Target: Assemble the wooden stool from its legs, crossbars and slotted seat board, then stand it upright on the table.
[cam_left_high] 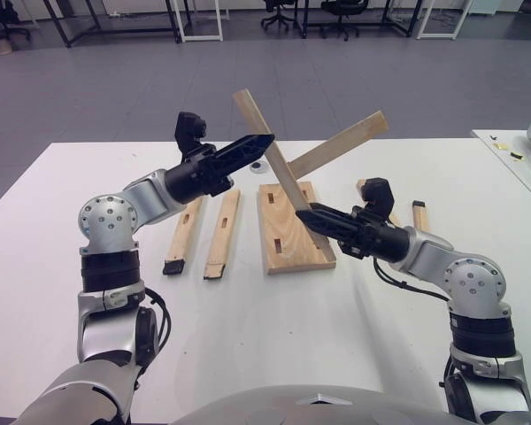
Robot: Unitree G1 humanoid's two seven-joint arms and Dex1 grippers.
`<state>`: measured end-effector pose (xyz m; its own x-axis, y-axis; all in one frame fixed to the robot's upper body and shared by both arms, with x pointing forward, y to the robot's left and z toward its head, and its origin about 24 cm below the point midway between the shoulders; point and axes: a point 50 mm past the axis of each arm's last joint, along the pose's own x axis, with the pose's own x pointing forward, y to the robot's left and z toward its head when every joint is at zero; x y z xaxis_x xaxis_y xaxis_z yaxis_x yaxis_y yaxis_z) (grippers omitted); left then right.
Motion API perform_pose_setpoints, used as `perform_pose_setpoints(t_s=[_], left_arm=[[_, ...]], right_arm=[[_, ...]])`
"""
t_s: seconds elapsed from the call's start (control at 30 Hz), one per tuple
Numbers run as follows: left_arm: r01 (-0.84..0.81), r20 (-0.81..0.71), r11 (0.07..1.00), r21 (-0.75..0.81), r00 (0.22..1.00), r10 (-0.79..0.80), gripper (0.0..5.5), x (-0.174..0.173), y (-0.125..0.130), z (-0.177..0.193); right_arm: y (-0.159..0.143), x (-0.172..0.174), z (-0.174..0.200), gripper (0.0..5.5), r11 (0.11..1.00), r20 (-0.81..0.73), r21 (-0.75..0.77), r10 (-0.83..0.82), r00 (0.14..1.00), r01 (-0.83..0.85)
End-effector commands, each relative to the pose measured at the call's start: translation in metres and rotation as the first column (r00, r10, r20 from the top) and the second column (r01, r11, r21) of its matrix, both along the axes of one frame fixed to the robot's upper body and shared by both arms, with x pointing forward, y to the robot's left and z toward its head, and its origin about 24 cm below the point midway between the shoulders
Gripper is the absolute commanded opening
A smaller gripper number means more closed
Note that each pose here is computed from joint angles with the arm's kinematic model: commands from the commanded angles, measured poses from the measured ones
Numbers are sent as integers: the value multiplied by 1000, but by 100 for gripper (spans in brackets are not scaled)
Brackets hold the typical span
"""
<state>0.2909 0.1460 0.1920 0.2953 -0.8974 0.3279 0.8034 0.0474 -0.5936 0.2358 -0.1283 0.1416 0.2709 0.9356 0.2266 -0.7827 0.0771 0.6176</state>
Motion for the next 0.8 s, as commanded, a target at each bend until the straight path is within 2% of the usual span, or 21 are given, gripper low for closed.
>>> perform_pose_setpoints(t_s=[0.03,0.13,0.5,0.73,0.8], left_arm=[[-11,14,1000,25,1000,11,414,2,-1,-1],[-26,28,999,22,999,26,414,3,-1,0],[-12,29,1000,13,999,12,216,1,-1,-2],[-36,21,999,9,999,35,215,4,2,-1],[-82,24,997,5,996,82,212,8,7,0]], right_arm=[[4,-2,-2,209,1000,-7,-11,14,1000,-14],[6,-3,-5,209,1000,-15,-12,23,1000,-24],[3,3,-10,208,999,-38,-30,-28,999,27],[2,12,-20,208,991,-115,-87,-112,987,103],[-1,16,-20,271,987,-128,-78,-151,980,142]])
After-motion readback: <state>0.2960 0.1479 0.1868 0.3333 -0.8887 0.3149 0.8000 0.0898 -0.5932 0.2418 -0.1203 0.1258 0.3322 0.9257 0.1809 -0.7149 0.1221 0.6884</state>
